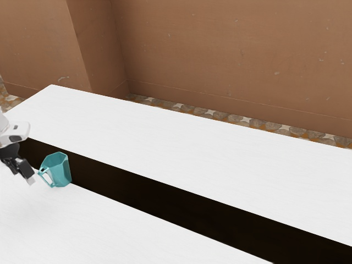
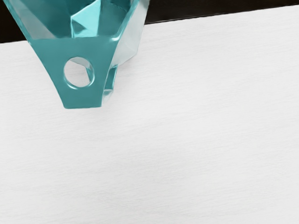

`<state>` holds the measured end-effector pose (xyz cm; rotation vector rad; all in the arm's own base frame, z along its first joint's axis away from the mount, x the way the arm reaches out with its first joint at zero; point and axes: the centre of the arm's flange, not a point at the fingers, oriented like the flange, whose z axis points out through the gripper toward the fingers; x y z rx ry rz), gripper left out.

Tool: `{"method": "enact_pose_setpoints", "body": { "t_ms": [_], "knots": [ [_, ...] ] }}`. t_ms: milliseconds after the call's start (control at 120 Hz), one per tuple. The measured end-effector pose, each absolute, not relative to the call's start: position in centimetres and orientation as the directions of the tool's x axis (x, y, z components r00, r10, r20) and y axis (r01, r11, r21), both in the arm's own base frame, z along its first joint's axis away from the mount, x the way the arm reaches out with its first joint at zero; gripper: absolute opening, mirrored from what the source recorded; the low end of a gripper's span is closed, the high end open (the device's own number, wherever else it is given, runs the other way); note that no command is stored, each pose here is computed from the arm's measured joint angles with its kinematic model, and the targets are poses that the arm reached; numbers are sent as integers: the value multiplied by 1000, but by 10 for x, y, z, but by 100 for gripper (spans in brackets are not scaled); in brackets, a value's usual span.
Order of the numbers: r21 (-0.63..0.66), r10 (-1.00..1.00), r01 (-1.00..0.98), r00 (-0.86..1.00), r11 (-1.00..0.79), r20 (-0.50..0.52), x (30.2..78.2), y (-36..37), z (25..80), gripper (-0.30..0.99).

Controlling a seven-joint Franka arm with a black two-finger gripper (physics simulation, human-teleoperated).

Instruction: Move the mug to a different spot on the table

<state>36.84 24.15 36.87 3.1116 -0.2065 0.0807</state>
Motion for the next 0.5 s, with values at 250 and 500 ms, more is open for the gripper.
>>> {"method": "enact_pose_setpoints", "body": {
  "t_ms": [250, 500],
  "knots": [
    [-37, -154, -150, 971, -988, 181, 367, 271, 348, 69],
    [-83, -204, -190, 952, -978, 228, 373, 275, 336, 69]
  ]
}}
